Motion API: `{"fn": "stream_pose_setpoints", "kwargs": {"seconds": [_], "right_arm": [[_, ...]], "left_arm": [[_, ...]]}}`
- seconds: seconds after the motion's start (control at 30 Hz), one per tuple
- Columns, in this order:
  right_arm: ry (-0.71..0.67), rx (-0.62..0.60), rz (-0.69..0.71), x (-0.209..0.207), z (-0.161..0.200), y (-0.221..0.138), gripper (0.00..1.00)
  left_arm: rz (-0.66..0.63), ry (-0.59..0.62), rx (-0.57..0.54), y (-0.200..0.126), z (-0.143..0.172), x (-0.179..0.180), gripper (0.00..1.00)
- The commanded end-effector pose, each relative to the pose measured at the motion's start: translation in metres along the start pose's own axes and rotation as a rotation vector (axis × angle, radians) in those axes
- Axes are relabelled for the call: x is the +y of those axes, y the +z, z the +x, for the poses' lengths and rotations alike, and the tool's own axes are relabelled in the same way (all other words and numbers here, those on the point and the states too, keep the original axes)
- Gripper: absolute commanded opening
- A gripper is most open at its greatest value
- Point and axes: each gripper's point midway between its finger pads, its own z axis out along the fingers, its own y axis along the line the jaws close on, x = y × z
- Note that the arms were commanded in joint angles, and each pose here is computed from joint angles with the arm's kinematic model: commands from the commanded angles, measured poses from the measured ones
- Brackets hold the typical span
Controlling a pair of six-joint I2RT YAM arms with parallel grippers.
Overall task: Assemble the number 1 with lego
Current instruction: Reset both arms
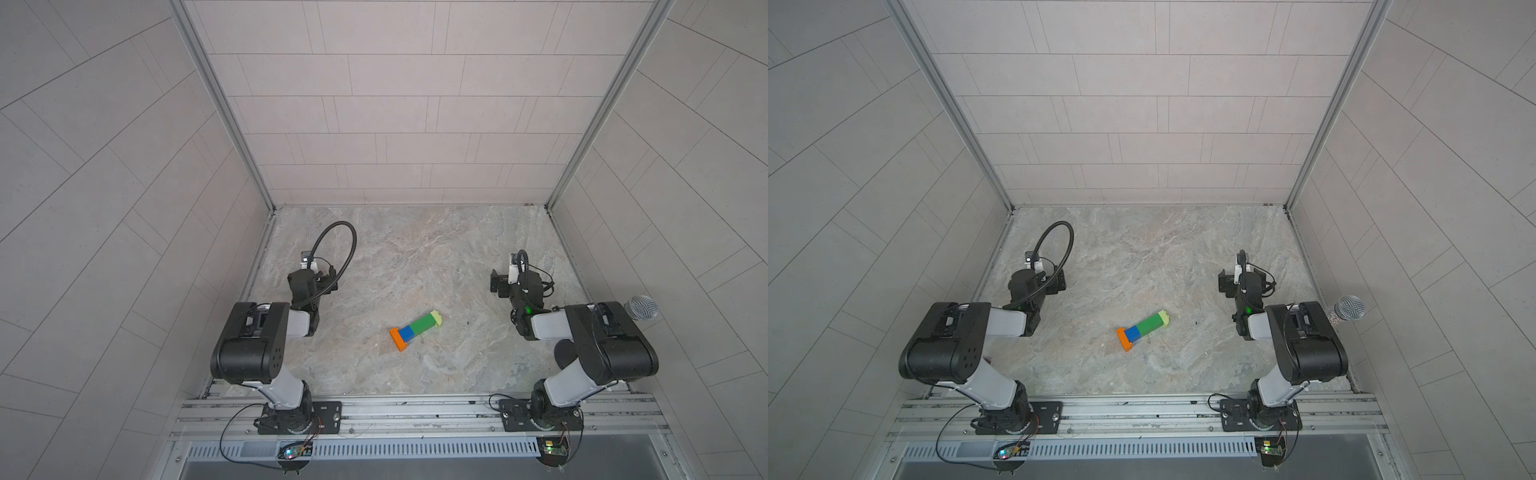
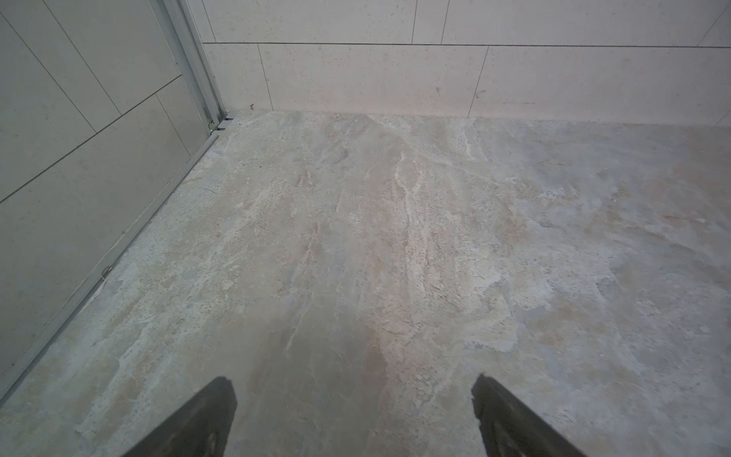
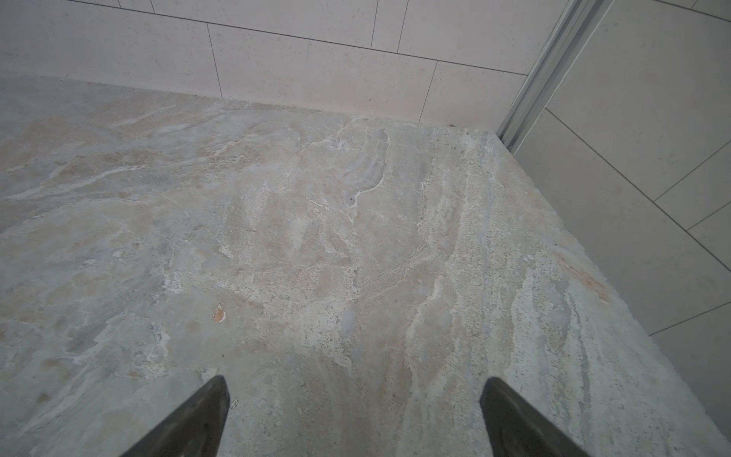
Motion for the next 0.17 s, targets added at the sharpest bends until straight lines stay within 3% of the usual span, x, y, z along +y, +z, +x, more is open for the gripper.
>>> {"fn": "stream_pose_setpoints", "kwargs": {"seconds": [0.0,0.13], "right_arm": [[0.004,-0.022,0.01,-0.0008,-0.0062,0.0011,1.0],[0.005,-0.026,0.01,-0.0011,-0.007,0.0007,1.0]], "left_arm": [[0.014,-0.007,-0.002,0.0006,-0.0021,0.0004,1.0],[0.027,-0.005,-0.029,-0.0056,-0.005,-0.0018,1.0]]}}
